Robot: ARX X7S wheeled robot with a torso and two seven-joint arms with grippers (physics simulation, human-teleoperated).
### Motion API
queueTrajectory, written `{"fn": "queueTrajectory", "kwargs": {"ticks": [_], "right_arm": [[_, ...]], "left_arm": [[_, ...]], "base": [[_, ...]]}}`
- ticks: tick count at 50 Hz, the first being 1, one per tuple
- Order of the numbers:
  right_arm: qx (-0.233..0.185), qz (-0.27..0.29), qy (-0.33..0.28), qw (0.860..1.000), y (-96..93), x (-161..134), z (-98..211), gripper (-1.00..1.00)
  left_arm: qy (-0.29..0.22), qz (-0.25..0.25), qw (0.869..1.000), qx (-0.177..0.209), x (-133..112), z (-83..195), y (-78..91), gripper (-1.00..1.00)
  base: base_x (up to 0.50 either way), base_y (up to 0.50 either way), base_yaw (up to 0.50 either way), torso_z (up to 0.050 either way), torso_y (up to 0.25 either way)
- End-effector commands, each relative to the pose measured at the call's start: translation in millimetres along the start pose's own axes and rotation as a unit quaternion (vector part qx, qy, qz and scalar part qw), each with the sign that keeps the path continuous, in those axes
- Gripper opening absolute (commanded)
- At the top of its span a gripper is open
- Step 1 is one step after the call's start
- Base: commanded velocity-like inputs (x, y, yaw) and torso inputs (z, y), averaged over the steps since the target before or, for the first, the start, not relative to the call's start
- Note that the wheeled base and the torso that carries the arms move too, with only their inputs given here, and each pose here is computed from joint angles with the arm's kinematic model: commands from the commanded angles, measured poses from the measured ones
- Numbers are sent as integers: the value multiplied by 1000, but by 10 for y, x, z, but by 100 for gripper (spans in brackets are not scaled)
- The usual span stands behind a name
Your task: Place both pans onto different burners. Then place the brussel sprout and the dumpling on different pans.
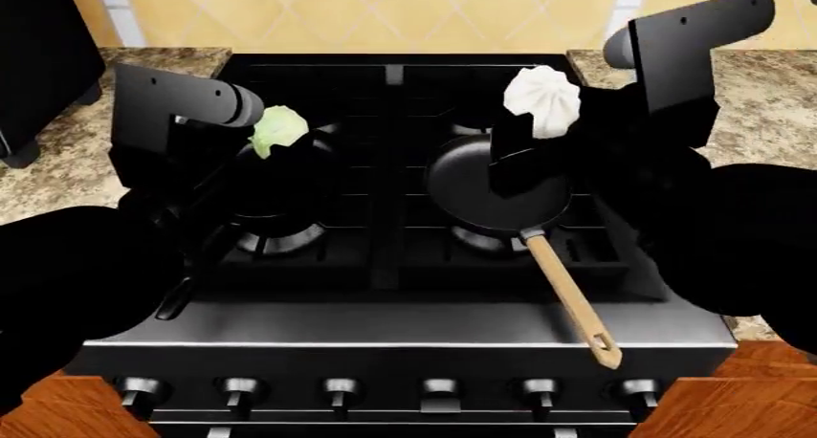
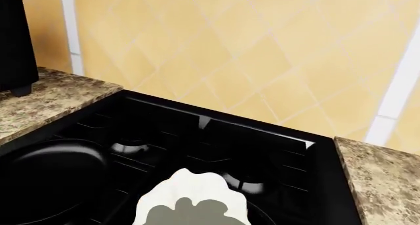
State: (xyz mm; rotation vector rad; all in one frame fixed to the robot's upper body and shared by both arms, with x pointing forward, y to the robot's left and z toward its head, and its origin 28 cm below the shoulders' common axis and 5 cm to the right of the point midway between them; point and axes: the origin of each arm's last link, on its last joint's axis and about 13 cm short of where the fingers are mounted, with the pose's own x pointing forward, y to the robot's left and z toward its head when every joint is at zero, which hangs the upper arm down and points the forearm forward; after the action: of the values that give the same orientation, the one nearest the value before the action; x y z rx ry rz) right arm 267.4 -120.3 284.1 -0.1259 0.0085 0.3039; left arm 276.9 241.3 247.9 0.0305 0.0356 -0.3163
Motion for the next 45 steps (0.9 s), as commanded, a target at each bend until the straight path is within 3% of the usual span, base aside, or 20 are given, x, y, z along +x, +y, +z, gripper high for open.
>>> {"fn": "queueTrajectory", "kwargs": {"ticks": [1, 16, 29, 37, 45], "right_arm": [[8, 24, 38, 999, -209, 352, 75, -100], [18, 44, 92, 995, -478, 722, 98, -100], [39, 49, 109, 992, -660, 1208, -41, -100], [47, 51, 122, 990, -709, 1450, -140, -100], [57, 51, 143, 987, -665, 1471, -326, -100]], "left_arm": [[-9, 9, 1000, -8, 16, 25, 24, -100], [-2, 13, 1000, -10, 40, -10, 53, -100], [0, 20, 1000, -13, 69, -14, 96, -100], [-1, 19, 1000, -12, 79, -2, 88, -100], [0, 25, 1000, -14, 82, -5, 117, -100]], "base": [[0, 0, 0, 0, 0], [0, 0, 0, 0, 1], [0, 0, 0, 1, 1], [0, 0, 0, 0, 0], [0, 0, 0, 0, 1]]}}
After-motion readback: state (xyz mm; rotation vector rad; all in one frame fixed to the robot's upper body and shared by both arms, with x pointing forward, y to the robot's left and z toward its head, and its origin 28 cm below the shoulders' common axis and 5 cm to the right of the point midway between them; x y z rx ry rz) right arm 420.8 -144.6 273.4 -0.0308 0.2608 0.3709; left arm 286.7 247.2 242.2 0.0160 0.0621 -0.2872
